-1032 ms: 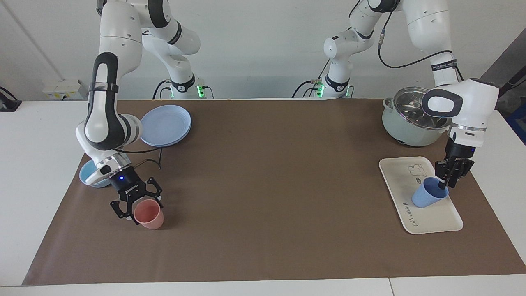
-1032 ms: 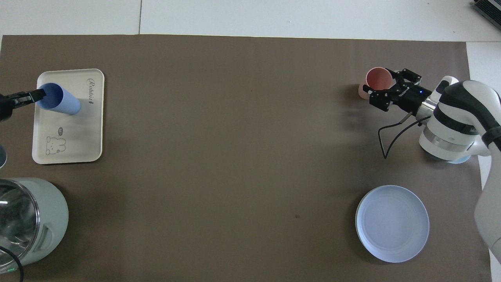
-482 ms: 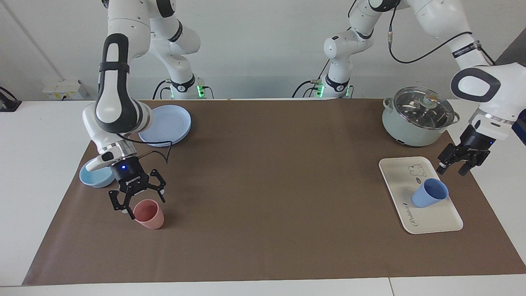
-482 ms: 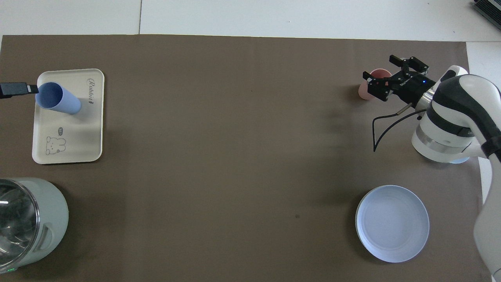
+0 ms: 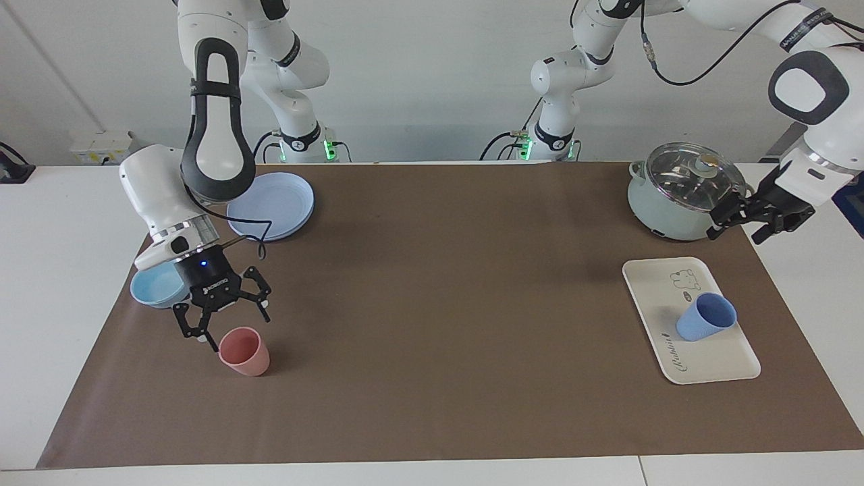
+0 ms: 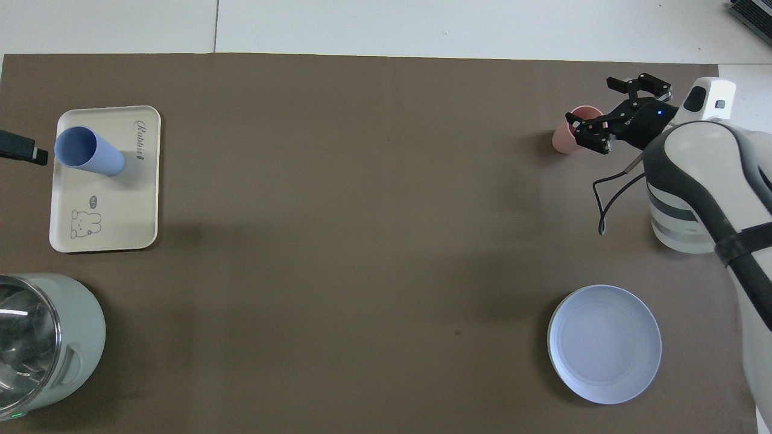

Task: Place cup on tray
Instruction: 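Lower the blue cup onto the tray with the left gripper, then open the left gripper and draw it back from the cup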

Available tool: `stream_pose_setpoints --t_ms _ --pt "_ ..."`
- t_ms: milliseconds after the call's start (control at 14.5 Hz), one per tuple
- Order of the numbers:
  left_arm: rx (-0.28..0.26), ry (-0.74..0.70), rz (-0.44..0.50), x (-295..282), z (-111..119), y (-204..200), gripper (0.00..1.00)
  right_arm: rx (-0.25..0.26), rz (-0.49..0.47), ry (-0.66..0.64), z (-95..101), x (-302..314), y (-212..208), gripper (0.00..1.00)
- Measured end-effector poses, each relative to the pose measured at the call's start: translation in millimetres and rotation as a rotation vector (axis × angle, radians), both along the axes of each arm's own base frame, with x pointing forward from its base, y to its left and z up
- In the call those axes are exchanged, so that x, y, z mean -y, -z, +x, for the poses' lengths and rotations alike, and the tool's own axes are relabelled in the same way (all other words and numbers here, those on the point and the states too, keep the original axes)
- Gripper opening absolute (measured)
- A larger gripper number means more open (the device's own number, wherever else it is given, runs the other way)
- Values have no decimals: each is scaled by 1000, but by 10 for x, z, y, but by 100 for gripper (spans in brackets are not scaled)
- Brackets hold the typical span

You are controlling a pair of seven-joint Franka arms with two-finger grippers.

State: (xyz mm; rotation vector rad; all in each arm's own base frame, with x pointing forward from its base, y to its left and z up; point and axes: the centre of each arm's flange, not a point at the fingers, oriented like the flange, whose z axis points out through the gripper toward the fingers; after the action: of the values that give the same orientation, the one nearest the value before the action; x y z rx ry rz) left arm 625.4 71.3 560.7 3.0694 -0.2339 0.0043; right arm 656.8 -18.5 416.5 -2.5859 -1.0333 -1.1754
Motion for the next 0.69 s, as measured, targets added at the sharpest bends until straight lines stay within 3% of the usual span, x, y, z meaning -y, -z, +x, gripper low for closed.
stream_pose_setpoints --t_ms 206,344,688 --pt "-14 6 45 583 -99 -250 100 -60 -59 -5 29 -88 -213 100" --pt "-15 -3 53 780 -284 -495 100 -128 -99 -4 -18 -110 -456 100" --pt "-60 -12 69 952 -705 -536 100 -313 -207 125 -359 -13 -1205 100"
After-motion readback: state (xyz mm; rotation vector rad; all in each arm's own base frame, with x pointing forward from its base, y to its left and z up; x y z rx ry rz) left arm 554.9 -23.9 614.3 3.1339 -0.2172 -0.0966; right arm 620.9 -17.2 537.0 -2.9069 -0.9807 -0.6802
